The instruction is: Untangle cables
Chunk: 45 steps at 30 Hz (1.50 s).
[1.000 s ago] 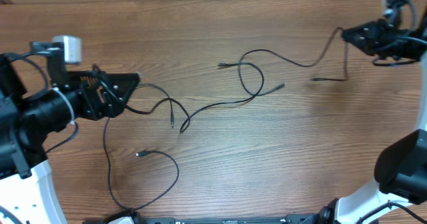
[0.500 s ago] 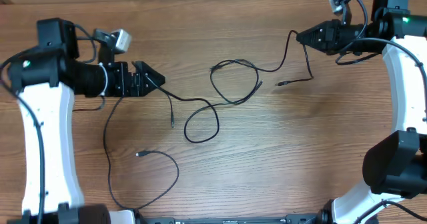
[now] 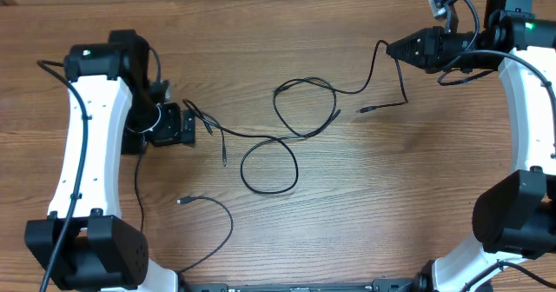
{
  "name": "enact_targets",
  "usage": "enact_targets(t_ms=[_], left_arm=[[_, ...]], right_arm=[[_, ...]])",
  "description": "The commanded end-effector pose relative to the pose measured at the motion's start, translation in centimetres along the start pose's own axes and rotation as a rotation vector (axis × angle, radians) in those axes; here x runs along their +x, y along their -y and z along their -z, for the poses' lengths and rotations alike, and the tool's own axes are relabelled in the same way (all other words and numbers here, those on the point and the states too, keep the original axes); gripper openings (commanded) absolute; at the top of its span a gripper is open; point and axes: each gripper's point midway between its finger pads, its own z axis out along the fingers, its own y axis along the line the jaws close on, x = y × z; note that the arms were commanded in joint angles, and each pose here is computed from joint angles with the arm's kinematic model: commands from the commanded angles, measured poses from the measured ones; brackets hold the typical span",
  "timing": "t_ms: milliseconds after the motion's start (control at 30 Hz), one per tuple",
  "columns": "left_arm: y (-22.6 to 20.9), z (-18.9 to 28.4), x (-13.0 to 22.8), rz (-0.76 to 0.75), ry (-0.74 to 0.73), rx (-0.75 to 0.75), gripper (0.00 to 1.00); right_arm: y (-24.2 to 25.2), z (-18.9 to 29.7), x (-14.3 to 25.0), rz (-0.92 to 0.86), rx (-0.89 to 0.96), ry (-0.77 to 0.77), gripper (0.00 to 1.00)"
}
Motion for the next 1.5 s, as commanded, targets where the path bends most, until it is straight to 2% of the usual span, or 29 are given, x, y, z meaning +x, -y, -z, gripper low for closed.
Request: enact_targets(t_ms=[0, 33, 100, 267, 333, 500, 600, 667, 867, 1067, 1467], left_arm=[[-6.7, 1.7, 0.0, 0.362, 0.098, -0.461, 1.0], [-7.5, 2.2, 0.4, 0.426, 0.122, -0.527, 1.0], [-7.4, 2.2, 0.3, 0.415, 0.125, -0.534, 1.0], [-5.6, 1.4, 0.2, 0.353, 0.092, -0.444, 1.0], [-3.3, 0.5, -0.8, 0.259, 0.086, -0.309, 1.0], [5.6, 0.1, -3.9, 0.011, 0.147, 0.162, 1.0], [10.3, 1.3, -5.6, -0.105, 0.231, 0.345, 1.0], [13.4, 2.1, -6.4, -0.212, 0.299, 0.416, 1.0], [17.7, 2.8, -8.1, -0.368, 0.466, 0.34, 1.0], [20.6, 3.1, -9.0, -0.427, 0.537, 0.367, 1.0], [25.3, -1.9, -9.7, -0.502, 0.424, 0.493, 1.0]], right_arm=[[-2.1, 0.9, -0.8, 0.055, -0.042, 0.031, 0.04], [-2.2, 0.9, -0.8, 0.055, -0.049, 0.032, 0.04], [-2.3, 0.9, -0.7, 0.052, -0.053, 0.031, 0.04], [-2.3, 0.9, -0.7, 0.049, -0.054, 0.029, 0.04], [-2.4, 0.9, -0.6, 0.049, -0.055, 0.028, 0.04], [-4.4, -0.6, 0.0, 0.07, -0.115, -0.009, 0.04], [-7.1, -2.0, 0.7, 0.114, -0.206, -0.042, 0.04], [-8.6, -2.9, 1.2, 0.128, -0.255, -0.066, 0.04], [-14.0, -3.0, 2.4, 0.114, -0.506, -0.105, 0.04], [-17.8, -0.2, 2.3, 0.143, -0.668, -0.07, 0.04], [-23.7, 4.3, 1.4, 0.203, -0.688, -0.057, 0.04]])
